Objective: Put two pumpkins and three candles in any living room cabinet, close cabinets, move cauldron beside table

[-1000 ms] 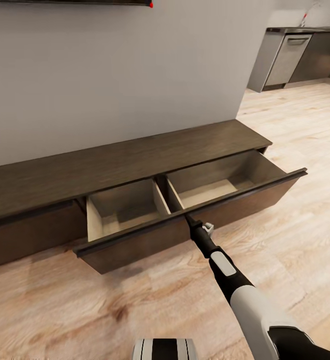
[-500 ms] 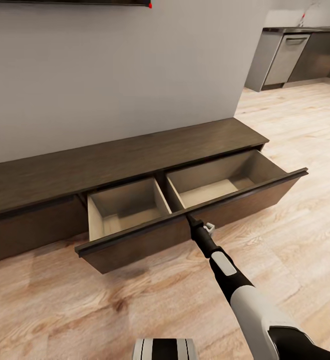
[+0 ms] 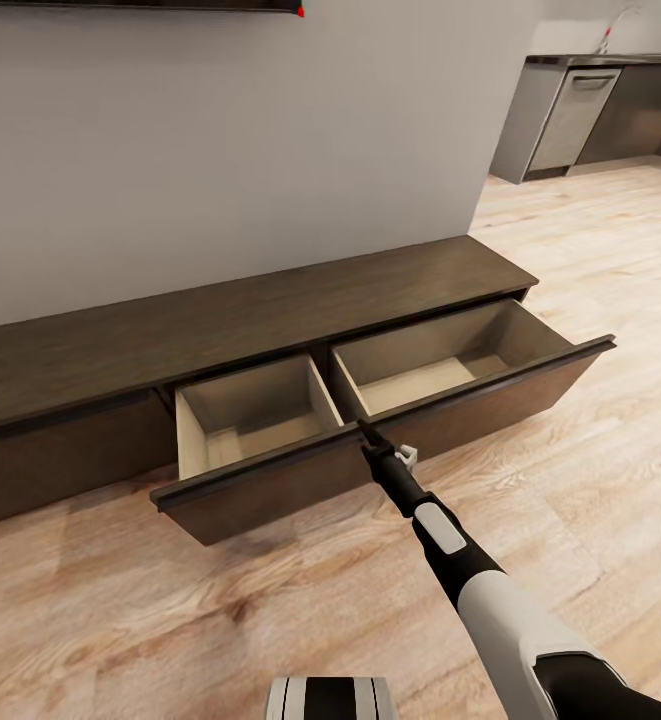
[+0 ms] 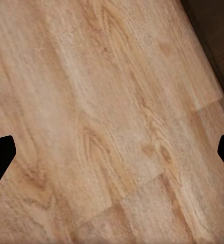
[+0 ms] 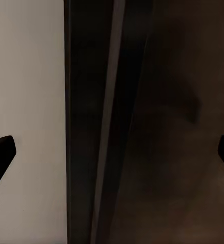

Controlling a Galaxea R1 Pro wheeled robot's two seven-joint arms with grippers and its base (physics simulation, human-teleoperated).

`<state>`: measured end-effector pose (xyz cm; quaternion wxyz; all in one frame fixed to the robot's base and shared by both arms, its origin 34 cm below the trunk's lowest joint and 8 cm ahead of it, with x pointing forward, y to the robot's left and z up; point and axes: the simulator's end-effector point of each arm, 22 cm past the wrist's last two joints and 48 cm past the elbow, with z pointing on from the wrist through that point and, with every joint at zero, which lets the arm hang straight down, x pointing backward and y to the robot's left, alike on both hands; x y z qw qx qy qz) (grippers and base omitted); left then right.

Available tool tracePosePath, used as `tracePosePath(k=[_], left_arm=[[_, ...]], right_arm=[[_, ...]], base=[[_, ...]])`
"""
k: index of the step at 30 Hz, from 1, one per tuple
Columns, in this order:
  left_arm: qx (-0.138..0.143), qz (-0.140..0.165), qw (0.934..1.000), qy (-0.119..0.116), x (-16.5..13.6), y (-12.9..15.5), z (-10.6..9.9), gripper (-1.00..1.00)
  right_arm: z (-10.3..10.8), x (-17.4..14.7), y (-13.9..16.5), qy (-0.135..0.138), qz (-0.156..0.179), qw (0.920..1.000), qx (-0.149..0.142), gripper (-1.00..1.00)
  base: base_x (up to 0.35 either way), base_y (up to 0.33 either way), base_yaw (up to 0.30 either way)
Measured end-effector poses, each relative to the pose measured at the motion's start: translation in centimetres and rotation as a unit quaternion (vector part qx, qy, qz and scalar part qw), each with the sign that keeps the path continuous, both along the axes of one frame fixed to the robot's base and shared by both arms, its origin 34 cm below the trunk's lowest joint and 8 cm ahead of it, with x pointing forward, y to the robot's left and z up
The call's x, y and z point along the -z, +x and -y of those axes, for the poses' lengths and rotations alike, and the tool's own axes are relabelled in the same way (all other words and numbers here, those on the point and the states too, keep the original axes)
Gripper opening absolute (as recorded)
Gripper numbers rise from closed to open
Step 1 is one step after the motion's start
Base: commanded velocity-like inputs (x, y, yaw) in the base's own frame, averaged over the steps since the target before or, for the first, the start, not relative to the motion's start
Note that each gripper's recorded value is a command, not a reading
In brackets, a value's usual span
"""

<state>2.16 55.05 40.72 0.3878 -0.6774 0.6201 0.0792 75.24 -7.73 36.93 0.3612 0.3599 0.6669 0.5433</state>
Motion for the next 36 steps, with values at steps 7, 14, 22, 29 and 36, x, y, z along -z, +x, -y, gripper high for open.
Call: tracePosePath(k=[7,14,22,29,36], left_arm=[[0.0,0.0,1.0,0.0,0.0,0.0,0.0,1.0],[0.001,0.001,1.0,0.0,0.0,0.1,0.0,1.0],[0.03,-0.017,0.9992,-0.018,1.3,1.1,0.9,1.0],[0.093,-0.027,0.9948,-0.032,2.5,4.9,2.1,1.0],[0.149,-0.025,0.9873,-0.048,4.4,8.9,4.2,1.0]], right_arm=[[0.0,0.0,0.0,0.0,0.0,1.0,0.0,1.0],[0.0,0.1,0.0,-0.001,0.0,1.0,0.0,1.0],[0.2,-1.5,0.8,-0.012,0.023,0.9996,-0.006,1.0],[-1.7,-3.6,-1.4,-0.093,0.077,0.9894,-0.08,1.0],[-2.5,-5.7,-6.6,-0.223,0.103,0.9553,-0.165,1.0]], base=[[-0.038,0.0,0.0],[-0.252,0.0,0.0],[-0.087,0.0,0.0],[-0.014,0.0,0.0],[-0.002,0.0,0.0]])
